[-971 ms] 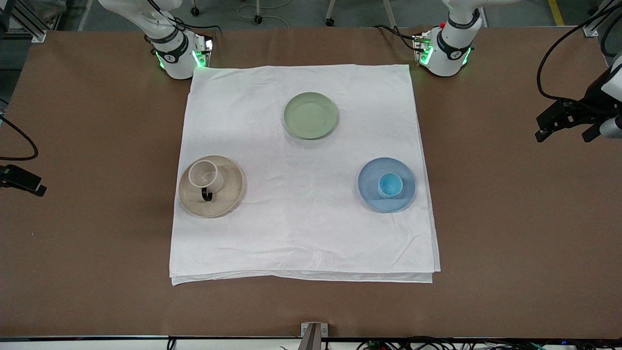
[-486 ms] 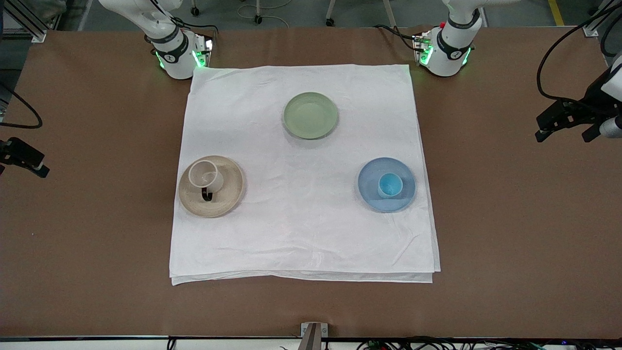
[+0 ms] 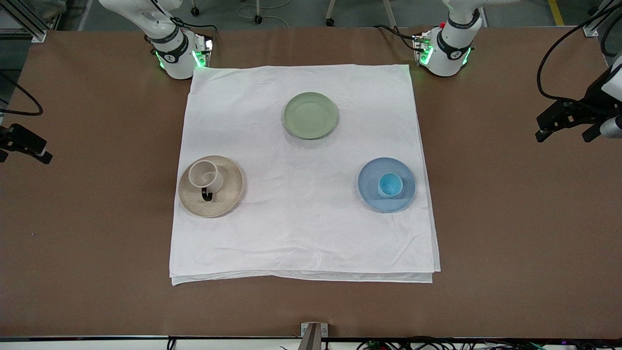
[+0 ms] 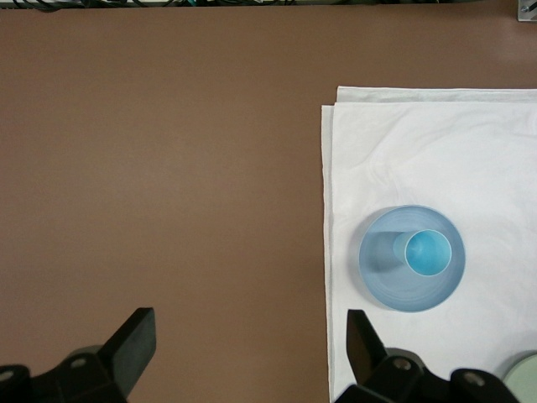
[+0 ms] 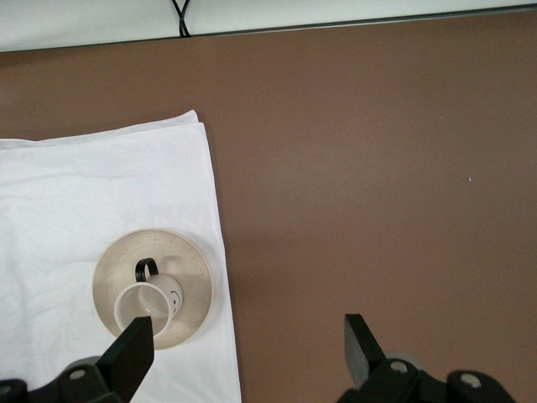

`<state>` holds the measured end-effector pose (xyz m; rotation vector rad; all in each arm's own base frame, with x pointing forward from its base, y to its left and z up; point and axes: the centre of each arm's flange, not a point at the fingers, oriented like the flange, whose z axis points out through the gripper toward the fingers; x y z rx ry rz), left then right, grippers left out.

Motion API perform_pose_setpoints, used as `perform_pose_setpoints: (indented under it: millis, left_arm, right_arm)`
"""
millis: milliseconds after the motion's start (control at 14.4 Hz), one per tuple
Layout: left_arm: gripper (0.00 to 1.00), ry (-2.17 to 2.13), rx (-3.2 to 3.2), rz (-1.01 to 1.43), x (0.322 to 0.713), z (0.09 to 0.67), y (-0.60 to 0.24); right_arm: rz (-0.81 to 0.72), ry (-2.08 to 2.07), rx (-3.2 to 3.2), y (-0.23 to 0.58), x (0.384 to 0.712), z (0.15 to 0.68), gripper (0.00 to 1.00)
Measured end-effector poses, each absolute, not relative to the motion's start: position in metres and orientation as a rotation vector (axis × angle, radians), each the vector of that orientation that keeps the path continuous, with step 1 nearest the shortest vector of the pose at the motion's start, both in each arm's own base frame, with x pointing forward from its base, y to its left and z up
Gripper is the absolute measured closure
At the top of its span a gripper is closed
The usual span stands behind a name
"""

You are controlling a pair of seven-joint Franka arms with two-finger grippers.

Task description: Place blue cup in blue plate and white mug in gray plate

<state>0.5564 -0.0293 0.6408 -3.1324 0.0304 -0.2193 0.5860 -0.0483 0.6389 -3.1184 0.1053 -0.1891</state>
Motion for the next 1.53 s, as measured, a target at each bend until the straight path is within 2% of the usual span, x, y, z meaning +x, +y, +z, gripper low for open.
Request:
perform_pose_setpoints:
  millis: [1110,1526]
  left_arm:
    - [0.00,0.030,-3.132,-0.219,0.556,0.641,-0.029]
    - [0.00,0.045,-3.135,-0.049,0.546,0.630,-0.034]
  right_arm:
    - [-0.121,0.117,-3.144,-0.056,0.582,0.608,0.00]
    - [-0.124,0.117,-3.142,-0.056,0.576,0.611,0.00]
